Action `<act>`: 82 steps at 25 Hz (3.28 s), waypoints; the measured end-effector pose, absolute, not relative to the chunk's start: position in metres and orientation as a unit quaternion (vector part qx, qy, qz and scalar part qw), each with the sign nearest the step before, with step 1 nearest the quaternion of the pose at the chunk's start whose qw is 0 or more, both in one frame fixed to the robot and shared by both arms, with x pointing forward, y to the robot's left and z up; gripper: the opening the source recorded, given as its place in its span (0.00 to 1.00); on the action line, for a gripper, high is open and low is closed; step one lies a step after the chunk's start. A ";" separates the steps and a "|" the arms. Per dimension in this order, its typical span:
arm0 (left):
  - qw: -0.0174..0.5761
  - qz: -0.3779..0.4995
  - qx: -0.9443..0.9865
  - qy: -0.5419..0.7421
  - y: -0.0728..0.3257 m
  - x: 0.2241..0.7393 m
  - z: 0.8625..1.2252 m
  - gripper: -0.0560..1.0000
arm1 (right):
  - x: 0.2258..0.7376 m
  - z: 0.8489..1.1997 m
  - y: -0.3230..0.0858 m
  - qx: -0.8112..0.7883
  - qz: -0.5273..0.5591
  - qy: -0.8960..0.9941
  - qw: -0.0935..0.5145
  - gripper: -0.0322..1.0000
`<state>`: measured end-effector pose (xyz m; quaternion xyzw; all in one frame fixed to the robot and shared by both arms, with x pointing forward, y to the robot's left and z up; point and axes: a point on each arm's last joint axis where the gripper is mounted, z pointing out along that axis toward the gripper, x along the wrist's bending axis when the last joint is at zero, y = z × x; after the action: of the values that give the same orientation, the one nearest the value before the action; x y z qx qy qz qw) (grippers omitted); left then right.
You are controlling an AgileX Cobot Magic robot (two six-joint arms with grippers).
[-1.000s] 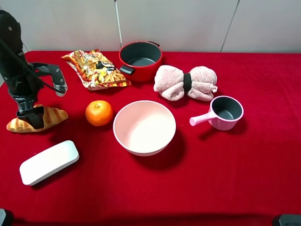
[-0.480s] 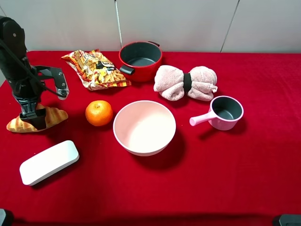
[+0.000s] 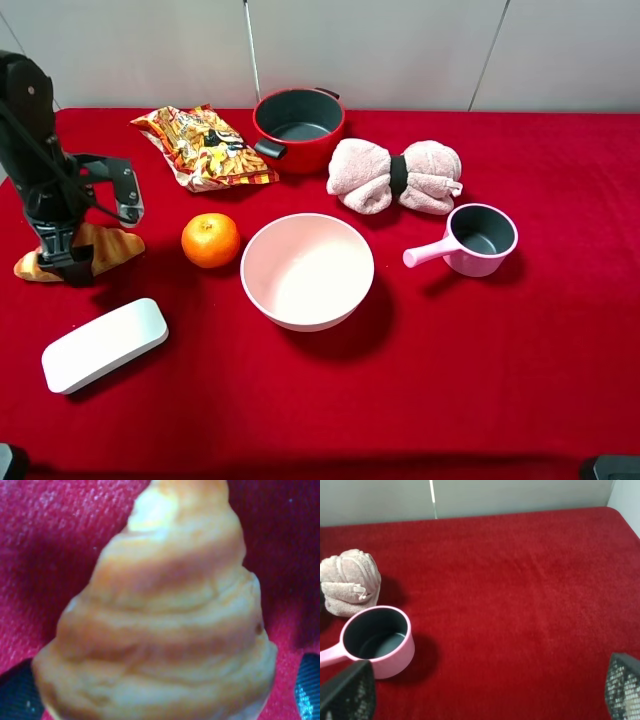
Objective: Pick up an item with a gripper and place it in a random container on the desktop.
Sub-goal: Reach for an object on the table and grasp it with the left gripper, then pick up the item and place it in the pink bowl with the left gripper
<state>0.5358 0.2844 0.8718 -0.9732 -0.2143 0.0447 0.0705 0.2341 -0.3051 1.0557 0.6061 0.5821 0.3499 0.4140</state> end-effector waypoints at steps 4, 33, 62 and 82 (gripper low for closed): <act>0.069 0.034 -0.975 -0.208 0.285 0.535 0.869 0.99 | 0.234 1.056 -0.305 0.606 0.350 0.582 0.414 0.70; 0.054 0.002 -0.977 -0.206 0.283 0.541 0.868 0.69 | 0.234 1.056 -0.305 0.606 0.350 0.582 0.414 0.70; 0.018 -0.016 -0.947 -0.322 0.269 0.535 0.956 0.68 | 0.234 1.056 -0.305 0.606 0.350 0.582 0.414 0.70; -0.028 -0.067 -0.940 -0.332 0.176 0.535 1.013 0.68 | 0.234 1.056 -0.305 0.606 0.350 0.582 0.414 0.70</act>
<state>0.5350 0.1763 1.0133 -0.9405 -0.3319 -0.0671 -0.0284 0.2341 -0.3051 1.0557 0.6061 0.5821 0.3499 0.4140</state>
